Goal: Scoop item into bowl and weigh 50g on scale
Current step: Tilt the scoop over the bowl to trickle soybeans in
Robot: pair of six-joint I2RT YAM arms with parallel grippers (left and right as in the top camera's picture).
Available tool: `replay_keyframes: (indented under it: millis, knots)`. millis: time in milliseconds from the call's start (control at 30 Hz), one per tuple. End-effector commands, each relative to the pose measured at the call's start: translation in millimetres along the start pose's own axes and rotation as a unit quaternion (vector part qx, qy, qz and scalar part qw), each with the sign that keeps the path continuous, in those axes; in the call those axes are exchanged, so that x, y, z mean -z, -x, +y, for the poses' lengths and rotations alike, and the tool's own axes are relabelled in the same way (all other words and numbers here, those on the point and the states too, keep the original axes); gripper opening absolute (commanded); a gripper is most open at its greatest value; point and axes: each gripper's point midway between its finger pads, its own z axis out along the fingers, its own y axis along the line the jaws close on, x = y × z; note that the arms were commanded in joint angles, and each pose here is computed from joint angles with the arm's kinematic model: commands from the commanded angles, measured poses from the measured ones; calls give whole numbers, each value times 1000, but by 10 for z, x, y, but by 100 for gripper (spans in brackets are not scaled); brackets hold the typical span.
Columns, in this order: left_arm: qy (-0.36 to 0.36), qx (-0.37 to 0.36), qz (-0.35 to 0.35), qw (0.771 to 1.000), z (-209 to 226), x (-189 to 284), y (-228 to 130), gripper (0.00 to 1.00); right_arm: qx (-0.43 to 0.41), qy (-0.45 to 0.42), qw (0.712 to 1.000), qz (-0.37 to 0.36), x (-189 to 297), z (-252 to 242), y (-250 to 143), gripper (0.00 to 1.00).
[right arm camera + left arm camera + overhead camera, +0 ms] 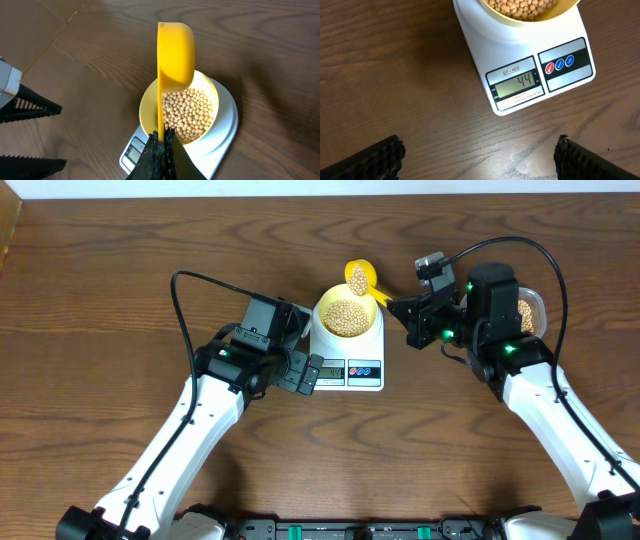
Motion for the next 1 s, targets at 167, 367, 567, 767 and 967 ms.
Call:
replay_keyframes:
  millis: [167,367,567,767,967]
  knots:
    - [2,-8,-1,1000,1,9,-1,98,16,-5,1000,1,-20,12,-5,1]
    - [2,-8,0,1000,1,9,-2,98,12,-1,1000,-1,-19,26,3,1]
    - [2,-8,0,1000,1,9,-2,98,5,-6,1000,5,-19,9,-28,1]
    - [2,-8,0,1000,1,9,-2,98,-3,4,1000,23,-32,65,-118,1]
    - [2,-8,0,1000,1,9,-2,98,-6,5,1000,12,-34,71,-61,1]
